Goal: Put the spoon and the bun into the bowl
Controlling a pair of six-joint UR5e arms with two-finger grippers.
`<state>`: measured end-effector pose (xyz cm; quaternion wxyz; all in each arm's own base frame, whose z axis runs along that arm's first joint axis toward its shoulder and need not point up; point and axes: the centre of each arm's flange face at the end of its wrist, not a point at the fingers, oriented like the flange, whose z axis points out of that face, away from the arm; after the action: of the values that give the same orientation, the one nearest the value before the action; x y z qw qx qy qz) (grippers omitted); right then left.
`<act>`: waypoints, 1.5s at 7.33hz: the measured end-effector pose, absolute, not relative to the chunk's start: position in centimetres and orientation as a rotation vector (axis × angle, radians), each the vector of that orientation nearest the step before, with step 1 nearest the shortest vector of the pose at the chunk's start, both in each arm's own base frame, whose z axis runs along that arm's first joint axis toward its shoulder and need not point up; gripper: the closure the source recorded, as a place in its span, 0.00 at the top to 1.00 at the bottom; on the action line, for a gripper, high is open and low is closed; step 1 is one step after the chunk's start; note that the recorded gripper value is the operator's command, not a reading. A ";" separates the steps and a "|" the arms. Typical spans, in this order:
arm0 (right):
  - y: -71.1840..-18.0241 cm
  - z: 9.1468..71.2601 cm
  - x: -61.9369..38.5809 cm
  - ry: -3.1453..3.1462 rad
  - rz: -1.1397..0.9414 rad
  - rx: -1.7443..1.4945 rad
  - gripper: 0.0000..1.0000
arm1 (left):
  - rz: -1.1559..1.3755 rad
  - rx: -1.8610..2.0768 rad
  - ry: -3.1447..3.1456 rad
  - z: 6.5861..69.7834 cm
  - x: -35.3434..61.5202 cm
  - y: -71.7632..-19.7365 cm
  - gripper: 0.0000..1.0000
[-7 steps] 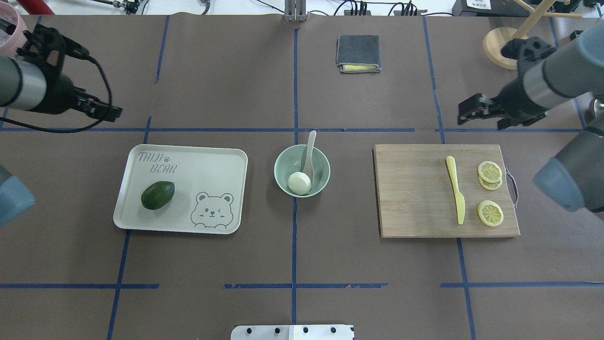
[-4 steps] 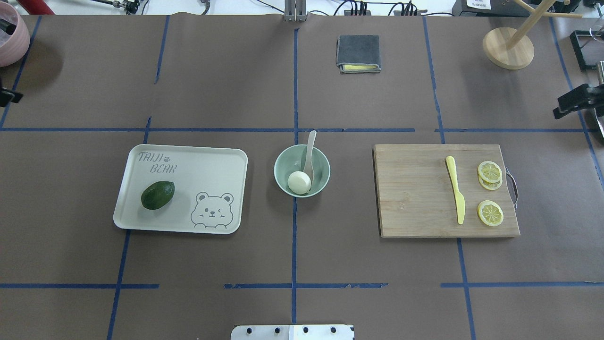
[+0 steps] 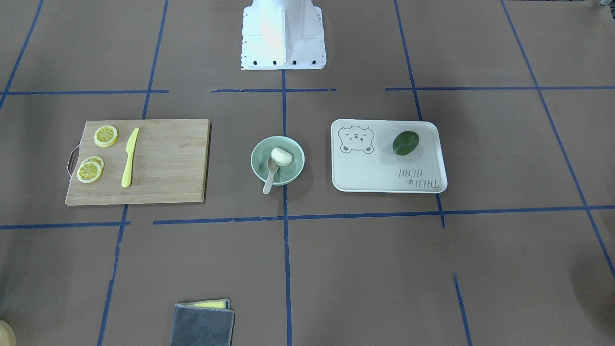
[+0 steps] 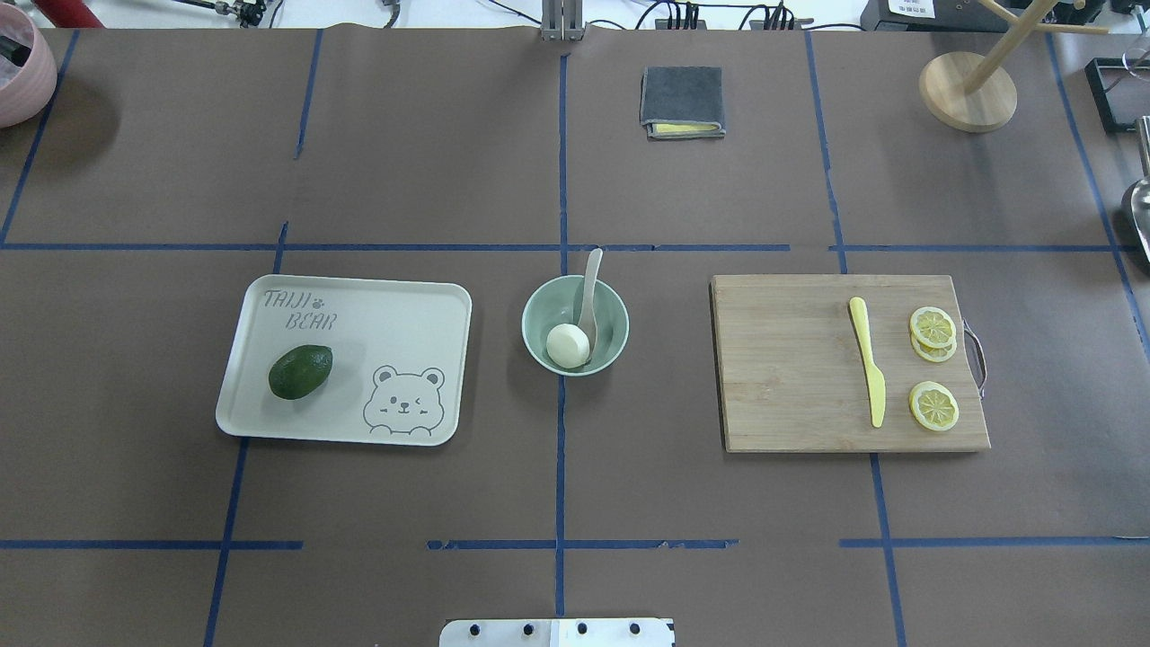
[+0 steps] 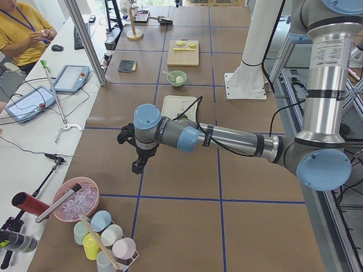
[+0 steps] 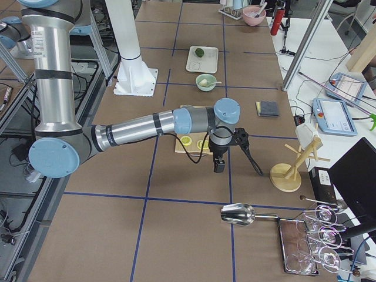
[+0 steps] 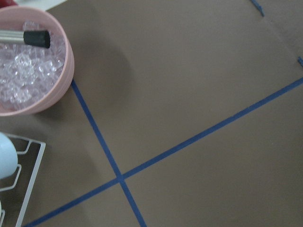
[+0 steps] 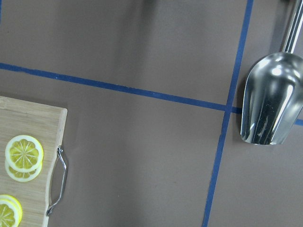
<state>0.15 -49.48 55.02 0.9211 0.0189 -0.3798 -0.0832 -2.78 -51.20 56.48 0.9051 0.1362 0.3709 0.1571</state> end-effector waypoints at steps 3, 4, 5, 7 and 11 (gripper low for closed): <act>-48.0 56.8 0.4 -0.803 -0.158 0.005 1.00 | 0.302 0.220 0.769 57.8 -3.1 -49.6 1.00; -48.1 56.8 0.4 -0.803 -0.159 0.006 1.00 | 0.312 0.246 0.768 57.6 -3.0 -49.7 1.00; -48.2 56.7 0.7 -0.804 -0.157 0.012 1.00 | 0.319 0.264 0.768 57.7 -2.9 -50.0 1.00; -48.5 56.6 1.5 -0.804 -0.149 0.026 1.00 | 0.322 0.265 0.761 58.4 -3.0 -50.6 1.00; -48.2 56.4 1.8 -0.803 -0.149 0.032 1.00 | 0.309 0.244 0.743 59.7 -3.4 -50.3 1.00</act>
<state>1.81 -48.18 56.42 0.9176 0.0158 -0.3906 -0.0723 -3.38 -50.32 59.73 0.9129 0.1183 0.3606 0.1502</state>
